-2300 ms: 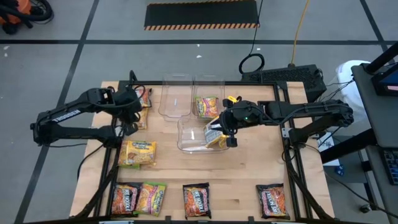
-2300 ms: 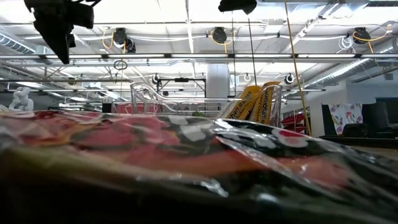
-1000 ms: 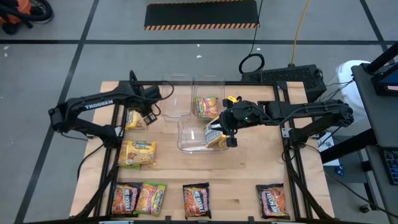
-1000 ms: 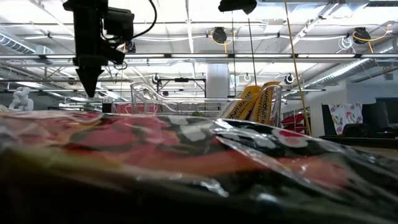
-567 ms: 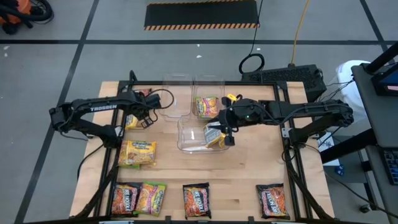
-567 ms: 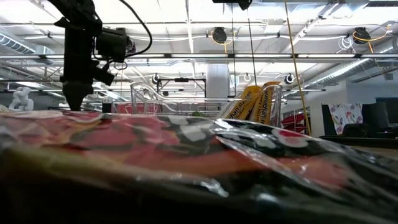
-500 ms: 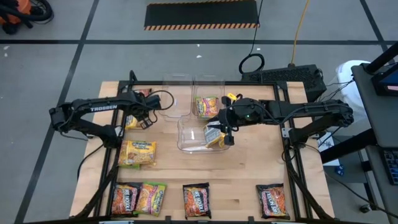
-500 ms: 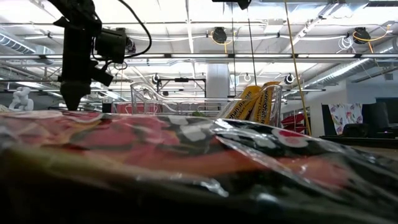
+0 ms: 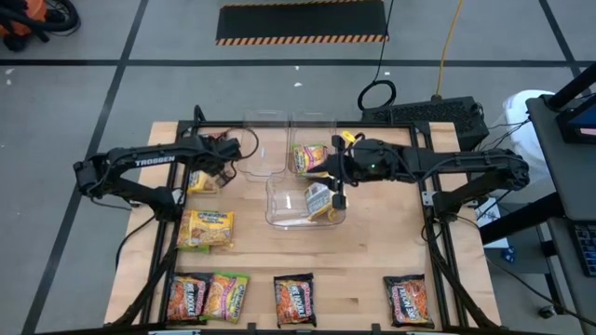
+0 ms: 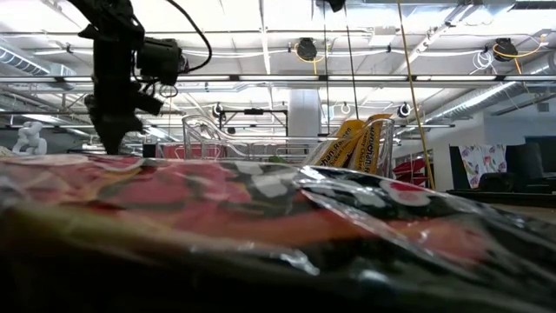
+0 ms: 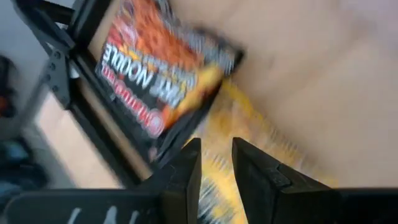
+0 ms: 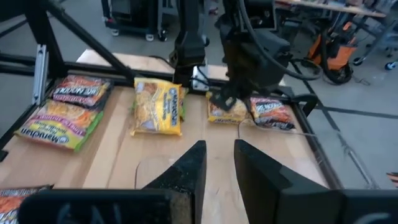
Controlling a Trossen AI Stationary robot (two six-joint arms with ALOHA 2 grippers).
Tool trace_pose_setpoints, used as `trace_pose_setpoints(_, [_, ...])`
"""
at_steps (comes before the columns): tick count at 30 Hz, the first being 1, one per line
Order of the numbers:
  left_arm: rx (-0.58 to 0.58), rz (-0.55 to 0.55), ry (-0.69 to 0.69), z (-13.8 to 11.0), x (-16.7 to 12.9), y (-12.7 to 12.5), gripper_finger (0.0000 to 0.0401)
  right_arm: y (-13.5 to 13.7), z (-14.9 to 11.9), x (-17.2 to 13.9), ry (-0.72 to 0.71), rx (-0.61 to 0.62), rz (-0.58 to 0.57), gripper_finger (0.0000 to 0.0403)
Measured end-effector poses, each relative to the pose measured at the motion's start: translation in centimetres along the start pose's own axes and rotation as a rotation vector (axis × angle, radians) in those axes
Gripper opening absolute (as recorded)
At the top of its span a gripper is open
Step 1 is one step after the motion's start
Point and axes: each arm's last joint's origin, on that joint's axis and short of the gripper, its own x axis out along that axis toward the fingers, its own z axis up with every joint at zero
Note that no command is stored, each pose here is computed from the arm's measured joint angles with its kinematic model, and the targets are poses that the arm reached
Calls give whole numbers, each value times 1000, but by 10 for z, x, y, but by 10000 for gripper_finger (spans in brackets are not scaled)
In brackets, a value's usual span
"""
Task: Sort Maruchan noodles
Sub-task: Put the black noodle pack into the top left transparent bin
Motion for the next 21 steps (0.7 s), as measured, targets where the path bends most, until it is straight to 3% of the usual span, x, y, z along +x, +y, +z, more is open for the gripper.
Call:
trace_pose_setpoints(7, [-46,3,-32,7,5,-3,97,-7,1,0,-13,6,-22,77])
trace_pose_setpoints(14, [13,48,37,6,29,-14,97,-8,1,0,-14,-32,-26,77])
trace_pose_setpoints(21, [-6,52,-38,15,33,-18,97,-11,0,0,-13,-39,-36,77])
